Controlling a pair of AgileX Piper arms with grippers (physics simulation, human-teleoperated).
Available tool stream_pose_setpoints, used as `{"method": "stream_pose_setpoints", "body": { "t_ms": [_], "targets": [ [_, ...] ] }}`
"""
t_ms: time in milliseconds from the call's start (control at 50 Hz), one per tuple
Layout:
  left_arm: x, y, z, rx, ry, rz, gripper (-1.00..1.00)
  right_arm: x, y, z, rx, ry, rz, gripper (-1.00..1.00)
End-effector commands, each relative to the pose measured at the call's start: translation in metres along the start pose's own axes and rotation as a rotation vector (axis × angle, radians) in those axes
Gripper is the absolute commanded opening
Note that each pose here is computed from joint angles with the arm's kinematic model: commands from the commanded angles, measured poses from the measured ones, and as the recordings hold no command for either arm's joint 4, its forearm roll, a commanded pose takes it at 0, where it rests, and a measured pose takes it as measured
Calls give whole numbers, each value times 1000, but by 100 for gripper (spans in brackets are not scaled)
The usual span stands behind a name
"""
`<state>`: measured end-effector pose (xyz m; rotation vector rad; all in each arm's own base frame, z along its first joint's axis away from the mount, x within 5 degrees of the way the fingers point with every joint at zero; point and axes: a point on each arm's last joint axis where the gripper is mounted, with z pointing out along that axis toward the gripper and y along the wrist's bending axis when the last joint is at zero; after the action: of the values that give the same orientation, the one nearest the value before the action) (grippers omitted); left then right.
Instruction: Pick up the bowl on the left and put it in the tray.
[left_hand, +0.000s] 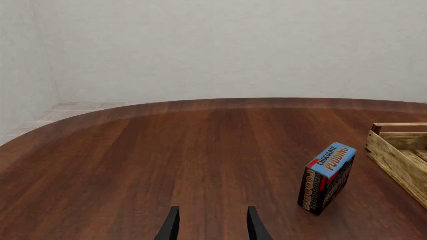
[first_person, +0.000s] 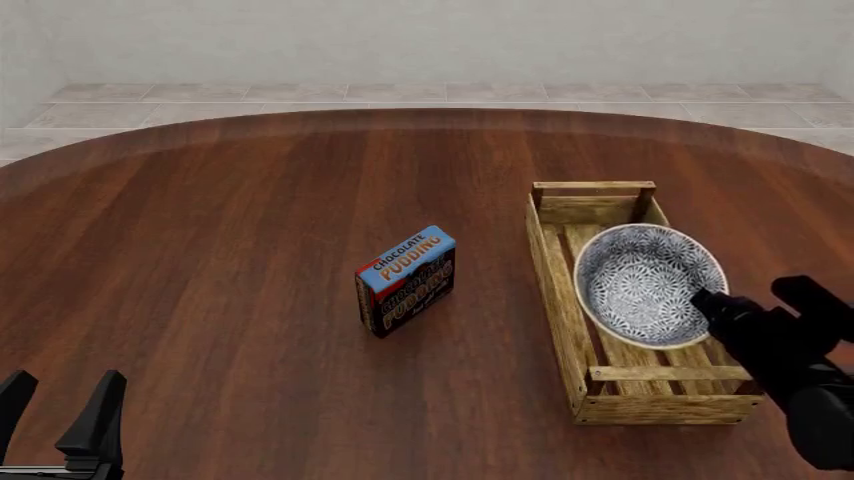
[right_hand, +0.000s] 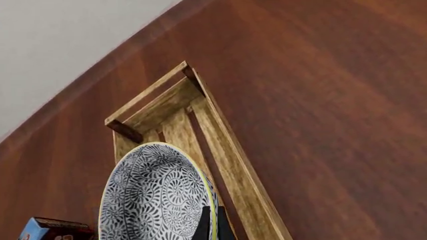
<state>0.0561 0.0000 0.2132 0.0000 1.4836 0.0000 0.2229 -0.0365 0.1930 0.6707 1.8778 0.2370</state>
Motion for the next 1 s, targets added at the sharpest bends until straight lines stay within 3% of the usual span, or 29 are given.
{"method": "stream_pose_setpoints", "body": {
  "t_ms": [20, 1000],
  "targets": [
    [0, 0, 0, 0, 0, 0, 100, 0, 1, 3, -5, -5, 14, -100],
    [0, 0, 0, 0, 0, 0, 100, 4, -7, 22, 23, 5, -26, -100]
  ]
}}
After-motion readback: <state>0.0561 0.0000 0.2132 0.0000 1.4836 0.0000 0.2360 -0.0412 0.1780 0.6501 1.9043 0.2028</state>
